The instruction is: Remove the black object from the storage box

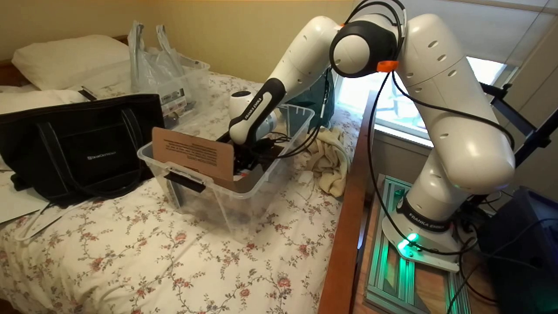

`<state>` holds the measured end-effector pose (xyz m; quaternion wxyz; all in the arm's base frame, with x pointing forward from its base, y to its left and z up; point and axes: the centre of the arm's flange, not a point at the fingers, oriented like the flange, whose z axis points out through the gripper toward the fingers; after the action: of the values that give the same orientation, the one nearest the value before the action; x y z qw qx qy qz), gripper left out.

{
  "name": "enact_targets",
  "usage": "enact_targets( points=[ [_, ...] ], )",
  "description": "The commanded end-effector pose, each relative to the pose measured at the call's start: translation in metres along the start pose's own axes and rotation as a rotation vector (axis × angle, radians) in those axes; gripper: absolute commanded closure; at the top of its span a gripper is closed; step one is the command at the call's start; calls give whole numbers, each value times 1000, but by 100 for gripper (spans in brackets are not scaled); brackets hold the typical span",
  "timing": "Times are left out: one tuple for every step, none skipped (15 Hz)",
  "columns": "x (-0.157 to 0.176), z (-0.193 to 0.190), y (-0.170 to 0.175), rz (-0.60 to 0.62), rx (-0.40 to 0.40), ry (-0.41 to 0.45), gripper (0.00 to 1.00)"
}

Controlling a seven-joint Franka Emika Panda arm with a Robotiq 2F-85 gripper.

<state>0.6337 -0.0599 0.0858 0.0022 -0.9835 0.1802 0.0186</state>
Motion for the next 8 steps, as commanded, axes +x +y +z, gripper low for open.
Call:
enact_targets(
  points=[
    [-3, -13, -3, 0, 46, -7, 100],
    [-4, -18, -2, 3, 47, -2, 100],
    [-5, -26, -1, 5, 52, 8, 100],
    [-6, -32, 0, 7, 49, 16, 100],
    [-5, -39, 1, 8, 49, 25, 100],
    [-6, -47, 2, 11, 44, 37, 100],
    [-6, -54, 2, 13, 38, 46, 100],
    [-6, -58, 2, 13, 26, 53, 100]
  ],
)
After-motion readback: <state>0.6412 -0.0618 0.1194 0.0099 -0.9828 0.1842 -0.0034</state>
